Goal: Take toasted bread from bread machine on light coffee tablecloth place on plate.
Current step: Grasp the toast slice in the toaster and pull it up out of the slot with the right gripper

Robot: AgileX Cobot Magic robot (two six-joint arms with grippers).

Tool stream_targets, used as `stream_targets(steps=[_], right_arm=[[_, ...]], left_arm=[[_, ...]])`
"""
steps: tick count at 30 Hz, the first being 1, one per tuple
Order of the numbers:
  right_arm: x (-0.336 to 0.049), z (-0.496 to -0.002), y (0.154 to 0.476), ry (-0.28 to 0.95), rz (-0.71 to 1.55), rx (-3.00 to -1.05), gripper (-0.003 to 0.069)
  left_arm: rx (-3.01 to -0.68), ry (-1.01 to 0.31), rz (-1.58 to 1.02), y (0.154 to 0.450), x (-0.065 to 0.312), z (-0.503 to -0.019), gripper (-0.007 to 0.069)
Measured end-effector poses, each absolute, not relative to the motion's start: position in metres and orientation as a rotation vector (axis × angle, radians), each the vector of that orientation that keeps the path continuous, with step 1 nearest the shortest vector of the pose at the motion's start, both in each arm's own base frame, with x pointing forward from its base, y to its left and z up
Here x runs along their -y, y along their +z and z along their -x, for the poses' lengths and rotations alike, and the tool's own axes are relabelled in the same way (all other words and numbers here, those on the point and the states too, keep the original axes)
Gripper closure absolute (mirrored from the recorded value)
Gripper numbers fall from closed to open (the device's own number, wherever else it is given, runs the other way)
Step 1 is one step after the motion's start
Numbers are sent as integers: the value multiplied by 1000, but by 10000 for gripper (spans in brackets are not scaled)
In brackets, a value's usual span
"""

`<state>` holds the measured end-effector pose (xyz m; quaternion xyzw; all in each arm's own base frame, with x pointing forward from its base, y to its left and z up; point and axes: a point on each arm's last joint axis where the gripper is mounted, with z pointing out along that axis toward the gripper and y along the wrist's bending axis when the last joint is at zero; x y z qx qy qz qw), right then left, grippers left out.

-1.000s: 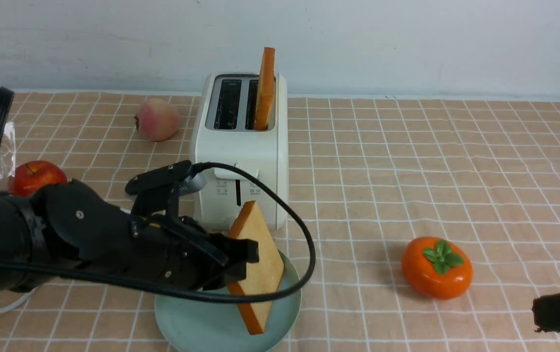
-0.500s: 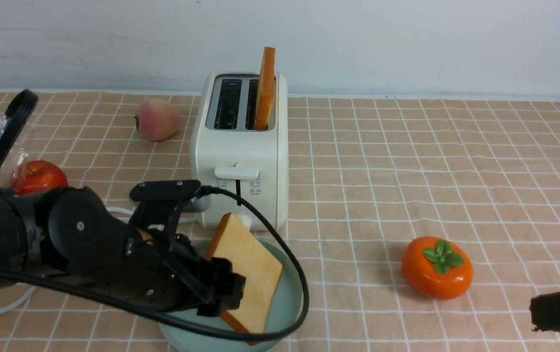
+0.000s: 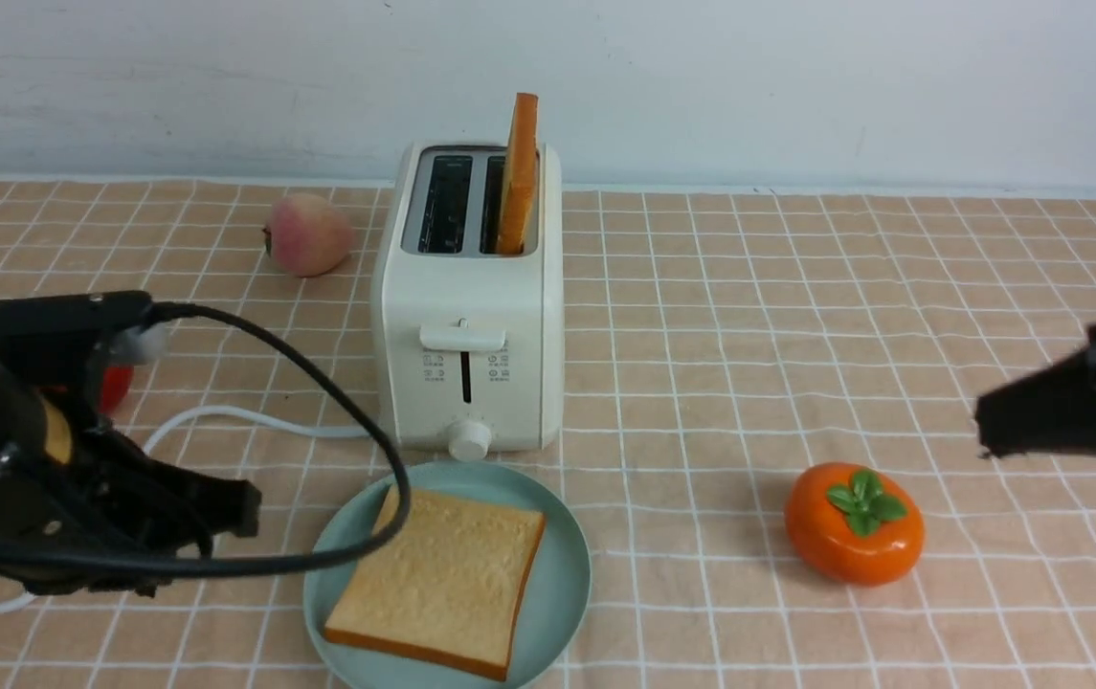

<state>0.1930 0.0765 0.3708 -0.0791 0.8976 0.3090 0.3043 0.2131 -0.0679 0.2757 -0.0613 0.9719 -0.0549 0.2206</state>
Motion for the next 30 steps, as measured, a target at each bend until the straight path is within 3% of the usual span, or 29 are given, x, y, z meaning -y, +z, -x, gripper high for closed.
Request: stream_targets(steps=[5, 9, 12, 19, 23, 27, 30], right_arm=[[-130, -246, 374, 810, 371, -2402, 614], [-166, -285, 375, 786, 361, -2410, 549], [-183, -311, 376, 763, 363, -2397, 477], [-222, -390, 370, 752, 360, -2298, 167], [-237, -422, 359, 756, 337, -2233, 81], [-246, -446, 332, 748, 303, -2212, 101], [-250, -455, 314, 750, 271, -2233, 235]], left_arm=[[-2515, -233, 175, 320, 53, -171, 639], [-2395, -287, 180, 344, 40, -134, 639], [-2316, -322, 179, 353, 32, -111, 639], [-2177, -401, 202, 334, 11, -50, 639], [-2154, -415, 207, 321, 5, -33, 639], [-2145, -416, 210, 318, 2, -23, 639], [-2159, -410, 216, 316, 1, -20, 639]])
